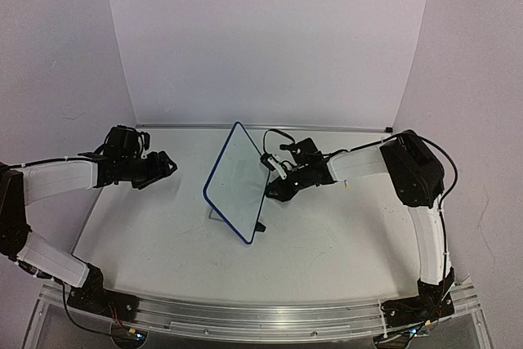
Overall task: Write a sentence on the whiteboard
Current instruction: Adjust the whiteboard stand at the center of the board.
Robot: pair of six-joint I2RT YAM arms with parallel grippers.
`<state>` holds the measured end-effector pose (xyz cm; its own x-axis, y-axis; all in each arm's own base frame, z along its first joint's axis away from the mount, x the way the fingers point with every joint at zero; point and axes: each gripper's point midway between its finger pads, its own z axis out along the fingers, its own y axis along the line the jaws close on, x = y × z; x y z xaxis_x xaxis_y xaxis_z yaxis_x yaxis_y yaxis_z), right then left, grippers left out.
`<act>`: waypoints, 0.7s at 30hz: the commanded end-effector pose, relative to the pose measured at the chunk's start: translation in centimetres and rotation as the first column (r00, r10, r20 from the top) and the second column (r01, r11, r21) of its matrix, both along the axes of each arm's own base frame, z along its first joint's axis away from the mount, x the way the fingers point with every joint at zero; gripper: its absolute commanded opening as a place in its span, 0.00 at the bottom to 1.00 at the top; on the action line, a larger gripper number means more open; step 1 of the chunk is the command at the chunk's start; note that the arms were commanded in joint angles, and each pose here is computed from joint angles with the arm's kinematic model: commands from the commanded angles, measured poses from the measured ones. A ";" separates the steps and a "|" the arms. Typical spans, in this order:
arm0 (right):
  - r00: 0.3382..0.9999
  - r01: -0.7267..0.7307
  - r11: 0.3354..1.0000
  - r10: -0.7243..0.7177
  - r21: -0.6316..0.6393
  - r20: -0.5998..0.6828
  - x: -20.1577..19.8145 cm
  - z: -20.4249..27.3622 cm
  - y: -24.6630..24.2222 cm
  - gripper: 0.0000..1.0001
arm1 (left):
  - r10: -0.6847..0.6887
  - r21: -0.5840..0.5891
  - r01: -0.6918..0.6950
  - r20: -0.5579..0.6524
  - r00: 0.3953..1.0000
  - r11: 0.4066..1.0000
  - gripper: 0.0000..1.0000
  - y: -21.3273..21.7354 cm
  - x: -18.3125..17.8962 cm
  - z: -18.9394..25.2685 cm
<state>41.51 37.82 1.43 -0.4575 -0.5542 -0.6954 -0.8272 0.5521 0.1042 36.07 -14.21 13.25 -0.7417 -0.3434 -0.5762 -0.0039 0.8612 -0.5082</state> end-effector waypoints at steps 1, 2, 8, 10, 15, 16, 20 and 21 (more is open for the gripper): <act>0.999 -0.003 1.000 0.004 -0.009 0.038 0.7 0.0 1.0 0.33 | -0.003 0.016 0.003 0.021 1.000 1.000 0.75 0.5 -0.6 0.8; 0.999 0.002 1.000 -0.001 -0.014 0.042 0.8 0.0 0.9 0.30 | -0.001 0.018 0.001 0.021 1.000 1.000 0.75 0.6 -0.7 0.7; 0.993 0.083 0.997 -0.081 -0.012 0.087 0.8 0.2 -0.4 0.16 | 0.008 0.039 -0.009 0.027 1.000 0.999 0.75 1.2 -1.1 1.1; 0.987 0.124 0.992 -0.122 -0.004 0.105 0.9 0.5 -0.9 0.13 | 0.008 0.050 -0.010 0.025 1.000 0.999 0.75 1.4 -1.2 1.1; 0.967 0.213 0.977 -0.212 0.006 0.144 0.5 1.2 -2.5 0.04 | 0.007 0.062 -0.009 0.032 0.999 0.998 0.75 1.6 -1.3 1.5; 0.962 0.230 0.973 -0.228 0.005 0.147 0.3 1.2 -2.9 0.04 | 0.008 0.063 -0.010 0.035 0.999 0.998 0.75 1.6 -1.2 1.6; 0.933 0.321 0.947 -0.315 -0.008 0.176 0.2 2.0 -4.4 0.02 | 0.007 0.069 -0.010 0.040 0.999 0.998 0.75 1.7 -1.1 1.9; 0.923 0.346 0.938 -0.338 -0.011 0.185 0.2 2.3 -4.9 0.02 | 0.007 0.070 -0.010 0.040 0.999 0.998 0.75 1.7 -1.0 1.9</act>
<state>40.43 35.78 1.17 -0.4502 -0.5001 -0.7397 -0.7296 0.6837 -0.0183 34.66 -12.98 13.70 -0.7418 -0.3124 -0.5934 -0.0043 0.8871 -0.4617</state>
